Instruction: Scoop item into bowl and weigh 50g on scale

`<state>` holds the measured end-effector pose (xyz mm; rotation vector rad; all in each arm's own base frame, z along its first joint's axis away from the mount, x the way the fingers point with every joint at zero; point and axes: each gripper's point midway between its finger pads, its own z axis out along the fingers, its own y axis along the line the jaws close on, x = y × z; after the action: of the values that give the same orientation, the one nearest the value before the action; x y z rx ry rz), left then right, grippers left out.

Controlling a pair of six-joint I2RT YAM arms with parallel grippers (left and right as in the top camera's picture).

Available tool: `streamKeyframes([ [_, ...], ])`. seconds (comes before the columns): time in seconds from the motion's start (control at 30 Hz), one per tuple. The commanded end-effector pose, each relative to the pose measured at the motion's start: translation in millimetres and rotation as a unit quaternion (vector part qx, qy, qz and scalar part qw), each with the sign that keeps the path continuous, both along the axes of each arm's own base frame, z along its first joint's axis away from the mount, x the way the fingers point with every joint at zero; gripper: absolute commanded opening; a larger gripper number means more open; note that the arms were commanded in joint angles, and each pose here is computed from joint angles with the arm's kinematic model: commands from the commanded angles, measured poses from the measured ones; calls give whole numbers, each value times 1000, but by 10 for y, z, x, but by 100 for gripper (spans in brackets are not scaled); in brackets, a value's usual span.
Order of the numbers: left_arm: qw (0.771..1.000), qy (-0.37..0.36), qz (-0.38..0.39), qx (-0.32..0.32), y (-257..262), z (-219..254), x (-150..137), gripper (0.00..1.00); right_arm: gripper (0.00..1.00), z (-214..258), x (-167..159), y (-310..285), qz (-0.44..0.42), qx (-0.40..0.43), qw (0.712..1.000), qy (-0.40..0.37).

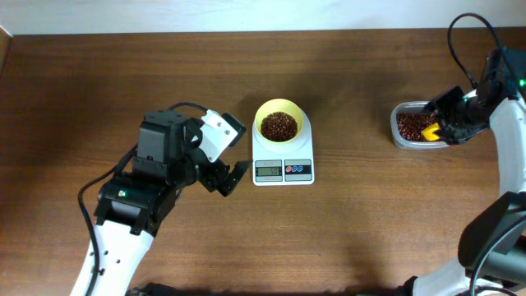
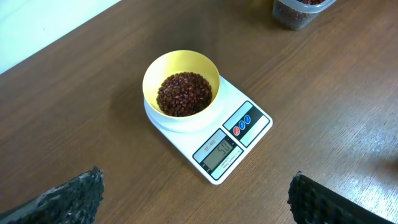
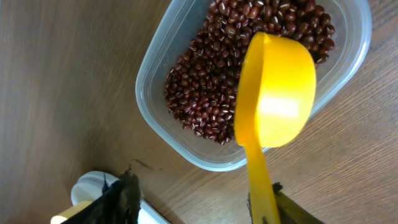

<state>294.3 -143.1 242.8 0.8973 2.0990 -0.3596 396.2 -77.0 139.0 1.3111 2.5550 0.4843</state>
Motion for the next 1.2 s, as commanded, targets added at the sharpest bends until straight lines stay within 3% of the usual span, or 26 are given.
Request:
streamKeyframes([
  [0.0, 1000, -4, -8, 0, -8, 9, -12, 99, 69, -67, -20, 22, 4, -3, 1000, 10],
  [0.03, 1000, -4, -8, 0, -8, 9, -12, 99, 77, -67, -20, 22, 4, -3, 1000, 10],
  [0.1, 1000, -4, -8, 0, -8, 9, -12, 99, 82, -67, -15, 38, 6, -3, 1000, 10],
  [0.3, 1000, -4, -8, 0, -8, 9, -12, 99, 86, -67, -12, 63, 2, 0, 1000, 11],
  [0.53, 1000, -4, -8, 0, -8, 9, -12, 99, 100, -71, 13, 317, 34, -1, 999, 14],
  [0.9, 1000, -4, -8, 0, -8, 9, -12, 99, 99, -148, -208, 239, 41, -30, 997, 63],
  [1.17, 1000, -4, -8, 0, -8, 9, -12, 99, 99, -181, -339, 169, 169, -85, 979, 71],
])
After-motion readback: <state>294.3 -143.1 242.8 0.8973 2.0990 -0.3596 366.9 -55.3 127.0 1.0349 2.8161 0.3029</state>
